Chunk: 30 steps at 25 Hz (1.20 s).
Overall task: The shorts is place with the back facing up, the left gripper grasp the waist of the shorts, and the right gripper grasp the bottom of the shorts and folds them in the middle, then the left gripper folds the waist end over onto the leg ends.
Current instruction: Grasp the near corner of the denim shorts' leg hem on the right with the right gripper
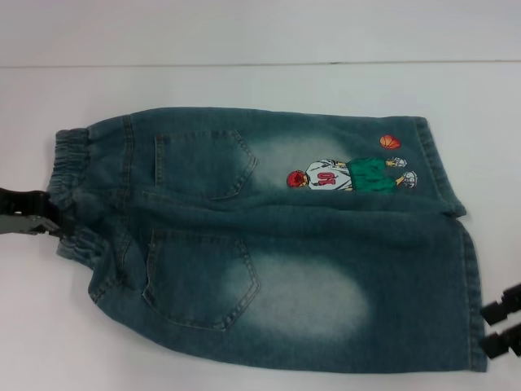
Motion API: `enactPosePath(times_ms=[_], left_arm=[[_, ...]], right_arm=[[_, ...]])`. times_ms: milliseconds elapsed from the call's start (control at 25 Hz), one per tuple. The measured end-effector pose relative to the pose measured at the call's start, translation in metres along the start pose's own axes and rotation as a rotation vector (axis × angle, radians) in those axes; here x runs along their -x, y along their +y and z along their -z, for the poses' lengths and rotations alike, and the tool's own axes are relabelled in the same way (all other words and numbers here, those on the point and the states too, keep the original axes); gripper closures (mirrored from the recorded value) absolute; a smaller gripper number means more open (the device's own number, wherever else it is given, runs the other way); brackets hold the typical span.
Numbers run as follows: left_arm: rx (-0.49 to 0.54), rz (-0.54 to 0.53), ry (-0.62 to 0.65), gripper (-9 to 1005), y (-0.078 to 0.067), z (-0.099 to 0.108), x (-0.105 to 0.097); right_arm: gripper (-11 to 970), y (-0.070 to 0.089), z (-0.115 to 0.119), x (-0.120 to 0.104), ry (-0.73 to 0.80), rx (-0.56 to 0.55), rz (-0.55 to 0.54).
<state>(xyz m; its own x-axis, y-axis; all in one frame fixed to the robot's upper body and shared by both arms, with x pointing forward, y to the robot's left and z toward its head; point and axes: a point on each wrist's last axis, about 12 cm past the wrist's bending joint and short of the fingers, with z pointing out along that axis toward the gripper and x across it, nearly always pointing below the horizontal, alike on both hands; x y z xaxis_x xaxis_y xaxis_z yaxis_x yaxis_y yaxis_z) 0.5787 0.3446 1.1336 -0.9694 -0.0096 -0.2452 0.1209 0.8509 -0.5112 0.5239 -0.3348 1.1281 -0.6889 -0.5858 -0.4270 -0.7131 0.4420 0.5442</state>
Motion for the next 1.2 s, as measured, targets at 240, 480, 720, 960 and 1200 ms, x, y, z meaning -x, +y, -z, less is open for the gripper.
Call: enactPosePath(times_ms=[240,480,720,960,1200], left_arm=[[0.003,-0.002,-0.006,960,-0.001,0.001,0.002],[0.0,0.006,-0.008,959,-0.001,0.001,0.003],[-0.003,0.01,-0.007,959,-0.003,0.001,0.004],[-0.002,0.01,-0.01,959,-0.003,0.0,0.004],[-0.002,0.013,-0.011,959,-0.002,-0.001,0.003]], right_arm=[[225,-0.002,-0.002,-0.006,0.107,-0.021,-0.049],[230,-0.004,-0.007,0.003,0.221,-0.027,-0.077],[240,-0.003,-0.014,0.007,0.284,-0.006,-0.089],[251,-0.004,-0.018,0.006,0.304,-0.009,-0.104],[262,-0.006,-0.023,0.008,0.307,-0.017,-0.112]])
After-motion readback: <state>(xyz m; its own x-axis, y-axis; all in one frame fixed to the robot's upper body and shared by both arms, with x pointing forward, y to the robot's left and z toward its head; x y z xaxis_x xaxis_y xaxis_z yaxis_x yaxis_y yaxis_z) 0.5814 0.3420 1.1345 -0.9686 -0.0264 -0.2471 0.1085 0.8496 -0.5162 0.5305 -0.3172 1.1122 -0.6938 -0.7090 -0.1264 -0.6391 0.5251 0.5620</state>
